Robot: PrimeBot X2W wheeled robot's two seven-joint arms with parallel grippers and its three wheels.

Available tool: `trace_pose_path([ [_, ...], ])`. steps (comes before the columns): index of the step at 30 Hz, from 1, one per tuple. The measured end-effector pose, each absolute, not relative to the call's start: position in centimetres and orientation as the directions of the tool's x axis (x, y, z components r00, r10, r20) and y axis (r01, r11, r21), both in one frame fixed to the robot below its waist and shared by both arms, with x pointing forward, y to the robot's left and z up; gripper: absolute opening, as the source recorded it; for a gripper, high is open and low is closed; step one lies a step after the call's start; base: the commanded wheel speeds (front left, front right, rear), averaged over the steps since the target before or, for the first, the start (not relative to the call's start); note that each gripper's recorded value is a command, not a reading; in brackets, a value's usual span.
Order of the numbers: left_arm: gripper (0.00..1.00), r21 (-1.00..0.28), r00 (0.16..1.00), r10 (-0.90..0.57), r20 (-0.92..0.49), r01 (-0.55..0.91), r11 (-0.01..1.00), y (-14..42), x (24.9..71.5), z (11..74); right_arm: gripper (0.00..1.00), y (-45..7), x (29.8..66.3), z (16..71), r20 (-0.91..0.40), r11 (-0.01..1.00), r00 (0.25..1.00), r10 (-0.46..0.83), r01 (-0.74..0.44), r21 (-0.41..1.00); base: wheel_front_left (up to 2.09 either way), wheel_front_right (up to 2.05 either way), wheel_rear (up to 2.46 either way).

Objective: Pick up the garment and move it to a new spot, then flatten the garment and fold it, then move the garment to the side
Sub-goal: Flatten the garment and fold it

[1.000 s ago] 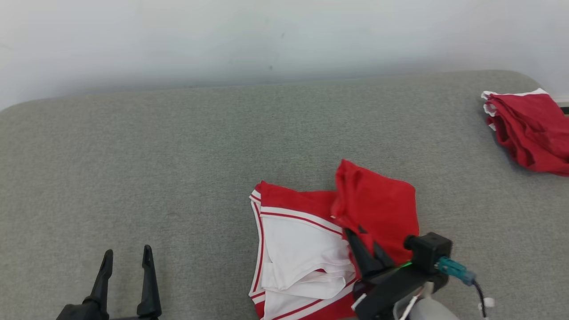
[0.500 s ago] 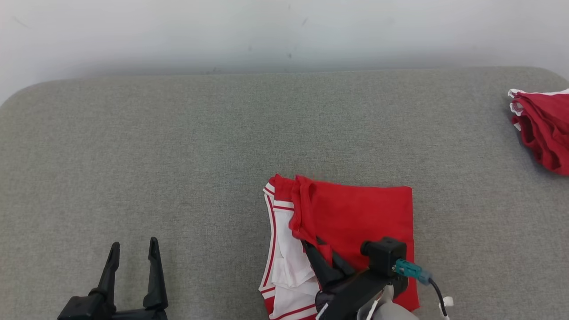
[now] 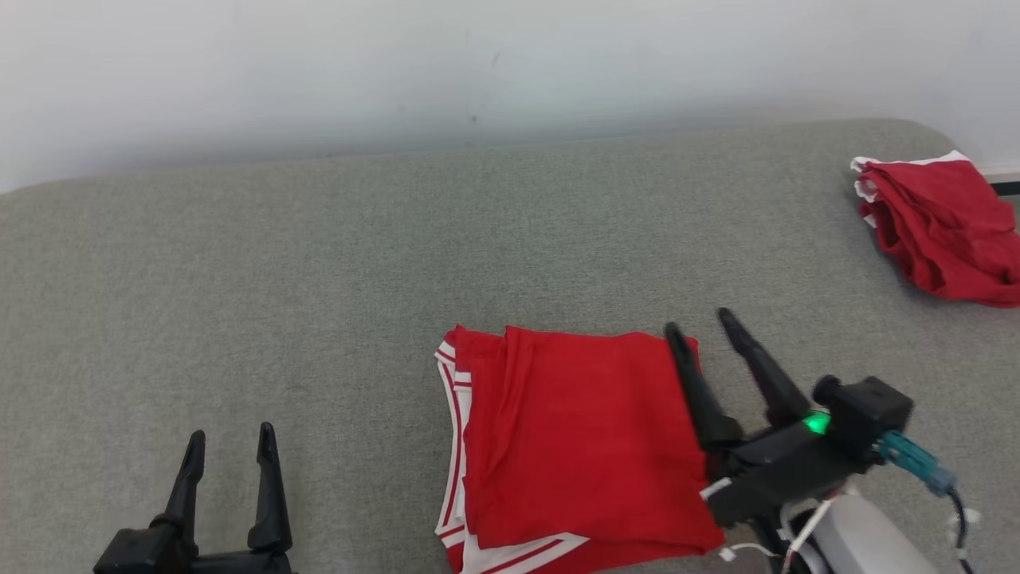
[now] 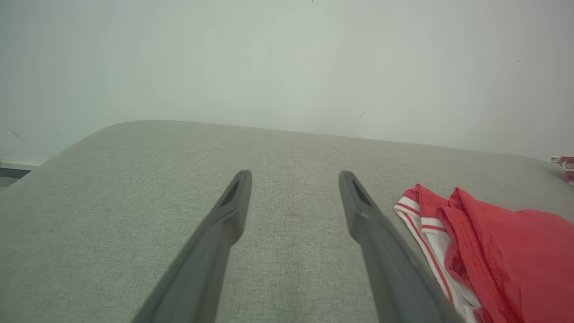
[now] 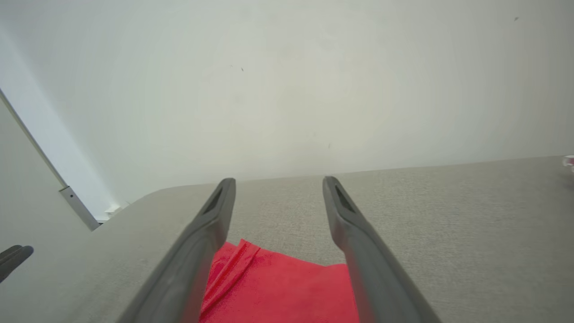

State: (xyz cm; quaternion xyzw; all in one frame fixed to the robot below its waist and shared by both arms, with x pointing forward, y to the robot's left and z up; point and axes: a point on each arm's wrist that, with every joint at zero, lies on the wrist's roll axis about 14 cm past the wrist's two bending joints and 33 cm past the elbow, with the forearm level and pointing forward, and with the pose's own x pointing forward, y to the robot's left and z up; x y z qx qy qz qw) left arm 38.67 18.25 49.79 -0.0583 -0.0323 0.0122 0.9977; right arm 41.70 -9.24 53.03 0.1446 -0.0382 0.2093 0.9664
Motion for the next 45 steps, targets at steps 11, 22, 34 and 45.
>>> trace_pose_path([
  [11,1.00,-0.099,0.992,-0.008,0.125,0.020,0.995,17.2,38.7,51.9,1.00,-18.3,38.4,53.6,0.164,0.964,0.975,0.148,-0.179,0.196,0.00,0.00,0.00],
  [22,1.00,-0.054,0.991,0.004,0.133,0.004,0.999,17.9,37.5,52.2,1.00,-19.4,34.9,53.2,0.162,0.975,0.983,0.082,-0.112,0.190,0.00,0.00,0.00],
  [34,1.00,-0.055,0.993,0.070,0.097,-0.065,0.996,20.1,35.4,51.1,1.00,-17.7,35.2,52.1,0.130,0.973,0.982,0.134,-0.156,0.172,0.00,0.00,0.00],
  [45,1.00,-0.057,0.993,0.073,0.098,-0.067,0.996,20.4,35.0,51.1,1.00,-16.9,35.4,51.8,0.118,0.969,0.980,0.158,-0.177,0.173,0.00,0.00,0.00],
])
